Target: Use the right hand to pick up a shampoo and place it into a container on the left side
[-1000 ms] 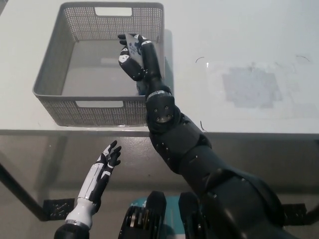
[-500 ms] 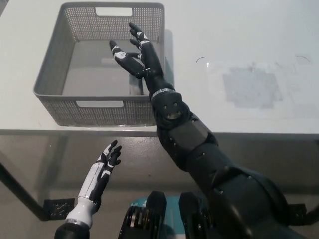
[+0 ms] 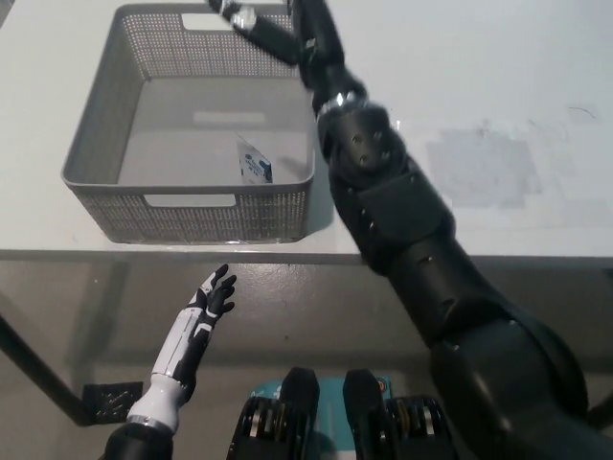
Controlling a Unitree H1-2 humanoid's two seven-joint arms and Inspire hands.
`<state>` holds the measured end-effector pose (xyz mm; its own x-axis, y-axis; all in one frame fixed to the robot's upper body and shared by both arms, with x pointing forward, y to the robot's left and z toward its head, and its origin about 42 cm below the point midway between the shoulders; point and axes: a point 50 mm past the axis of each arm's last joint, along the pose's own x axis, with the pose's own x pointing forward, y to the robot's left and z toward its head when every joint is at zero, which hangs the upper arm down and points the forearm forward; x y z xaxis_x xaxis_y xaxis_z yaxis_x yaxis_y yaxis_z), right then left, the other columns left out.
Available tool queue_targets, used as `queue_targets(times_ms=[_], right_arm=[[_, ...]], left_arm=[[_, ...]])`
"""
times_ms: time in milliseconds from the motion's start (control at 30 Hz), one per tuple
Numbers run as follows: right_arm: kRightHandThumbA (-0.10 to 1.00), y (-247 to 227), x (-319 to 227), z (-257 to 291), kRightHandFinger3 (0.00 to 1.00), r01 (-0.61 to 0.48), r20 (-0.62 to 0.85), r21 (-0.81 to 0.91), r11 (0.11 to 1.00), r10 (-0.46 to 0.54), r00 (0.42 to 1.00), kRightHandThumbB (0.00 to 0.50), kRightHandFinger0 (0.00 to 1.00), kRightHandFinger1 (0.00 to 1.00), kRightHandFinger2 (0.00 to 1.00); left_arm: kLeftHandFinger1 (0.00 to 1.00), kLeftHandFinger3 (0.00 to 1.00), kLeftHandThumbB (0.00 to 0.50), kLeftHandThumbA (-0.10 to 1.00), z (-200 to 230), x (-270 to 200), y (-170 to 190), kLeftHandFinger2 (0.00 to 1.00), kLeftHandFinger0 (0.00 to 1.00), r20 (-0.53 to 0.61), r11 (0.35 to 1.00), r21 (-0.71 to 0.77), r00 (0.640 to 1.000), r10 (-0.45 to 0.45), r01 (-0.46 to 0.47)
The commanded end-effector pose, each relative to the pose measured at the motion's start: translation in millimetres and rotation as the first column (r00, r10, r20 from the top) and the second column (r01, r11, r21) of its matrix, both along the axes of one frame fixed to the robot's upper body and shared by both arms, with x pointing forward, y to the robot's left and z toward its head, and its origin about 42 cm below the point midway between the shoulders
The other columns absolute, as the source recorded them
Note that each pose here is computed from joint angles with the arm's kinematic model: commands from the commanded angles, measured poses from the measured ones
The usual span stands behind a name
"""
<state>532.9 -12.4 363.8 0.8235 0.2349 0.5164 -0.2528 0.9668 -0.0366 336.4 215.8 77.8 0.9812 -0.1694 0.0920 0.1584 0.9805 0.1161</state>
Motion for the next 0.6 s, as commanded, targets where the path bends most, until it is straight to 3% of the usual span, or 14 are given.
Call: queue_targets(times_ms=[0,133,267,367,467,567], right_arm=[[1.00,-13.3,-18.1,84.2,1.00,-0.025,0.200,0.057,0.998,0.013,0.980,0.416,1.00,1.00,1.00],[0.94,-40.1,-35.3,110.0,1.00,-0.040,0.266,0.136,0.990,0.003,0.964,0.390,1.00,1.00,1.00],[0.94,-72.8,-53.9,108.3,1.00,-0.041,0.314,0.153,0.987,-0.010,0.949,0.417,1.00,1.00,1.00],[0.87,-106.9,-75.7,78.4,1.00,-0.037,0.314,0.175,0.984,-0.021,0.949,0.406,1.00,1.00,1.00],[0.86,-132.7,-94.2,42.9,1.00,-0.013,0.298,0.163,0.987,-0.037,0.954,0.366,1.00,1.00,1.00],[0.92,-159.2,-114.9,-13.8,1.00,0.033,0.229,0.129,0.991,-0.062,0.971,0.368,1.00,1.00,1.00]], left_arm=[[1.00,1.00,0.074,0.95,14.5,10.4,0.3,1.00,1.00,0.063,0.999,0.027,0.997,-0.039,0.037],[1.00,1.00,0.075,0.95,15.3,11.3,-0.2,1.00,1.00,0.051,0.999,0.029,0.998,-0.037,0.035],[1.00,1.00,0.062,0.95,14.1,9.9,0.3,1.00,1.00,0.056,0.999,0.031,0.998,-0.026,0.024],[1.00,1.00,0.050,0.95,13.4,8.8,0.6,1.00,1.00,0.054,0.999,0.032,0.998,-0.024,0.022],[1.00,1.00,0.053,0.95,12.5,7.8,0.0,1.00,1.00,0.054,0.999,0.034,0.998,-0.021,0.019],[1.00,1.00,0.060,0.95,11.5,5.4,0.8,1.00,1.00,0.047,0.999,0.030,0.999,-0.026,0.025]])
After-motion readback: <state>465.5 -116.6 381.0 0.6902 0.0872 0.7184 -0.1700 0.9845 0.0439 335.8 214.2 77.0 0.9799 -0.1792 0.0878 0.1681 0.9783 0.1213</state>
